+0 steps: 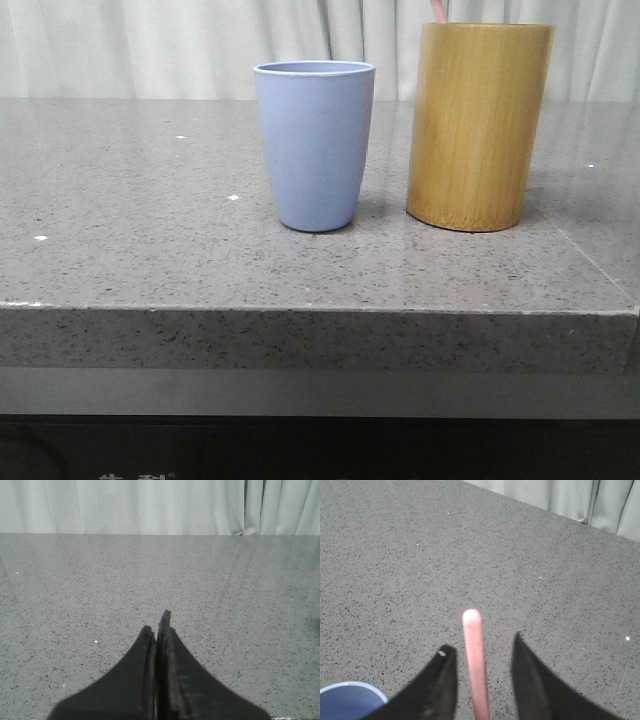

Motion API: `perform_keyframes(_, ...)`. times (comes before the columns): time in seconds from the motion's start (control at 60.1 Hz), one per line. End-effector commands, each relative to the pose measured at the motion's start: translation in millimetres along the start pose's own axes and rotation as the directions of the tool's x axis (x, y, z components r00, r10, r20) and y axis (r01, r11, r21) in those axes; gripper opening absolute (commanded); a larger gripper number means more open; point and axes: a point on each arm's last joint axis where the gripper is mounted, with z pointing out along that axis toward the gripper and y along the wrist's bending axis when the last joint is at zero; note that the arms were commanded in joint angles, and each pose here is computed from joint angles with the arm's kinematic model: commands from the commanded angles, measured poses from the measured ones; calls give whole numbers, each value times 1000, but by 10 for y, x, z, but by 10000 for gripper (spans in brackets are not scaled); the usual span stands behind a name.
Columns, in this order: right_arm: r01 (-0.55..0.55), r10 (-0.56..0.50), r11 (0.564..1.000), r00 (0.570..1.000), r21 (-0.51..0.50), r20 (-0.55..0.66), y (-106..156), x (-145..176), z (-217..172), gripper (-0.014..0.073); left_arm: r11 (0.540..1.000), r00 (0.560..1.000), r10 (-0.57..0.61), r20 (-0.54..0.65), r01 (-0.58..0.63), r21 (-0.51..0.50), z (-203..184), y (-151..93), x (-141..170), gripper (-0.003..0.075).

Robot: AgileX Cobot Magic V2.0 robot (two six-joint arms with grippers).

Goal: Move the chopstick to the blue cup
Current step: 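Grasp the pink stick in the bamboo holder with the right gripper and lift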

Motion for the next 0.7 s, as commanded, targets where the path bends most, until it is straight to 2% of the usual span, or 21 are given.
perform_keyframes(0.0,0,-5,999,991,37,134,-16,-257,-164,114,1000,995,-12,97,12,0,-18,1,-144,-19)
perform_keyframes(0.116,0,-5,999,991,37,134,-16,-257,-164,34,1000,995,-12,97,12,0,-18,1,-144,-19)
perform_keyframes(0.482,52,-59,997,988,55,145,-18,-291,-230,-106,1000,995,-12,97,12,0,-18,1,-144,-19)
perform_keyframes(0.682,62,-75,996,975,68,211,2,-415,-458,-116,1000,995,-12,97,12,0,-18,1,-144,-19)
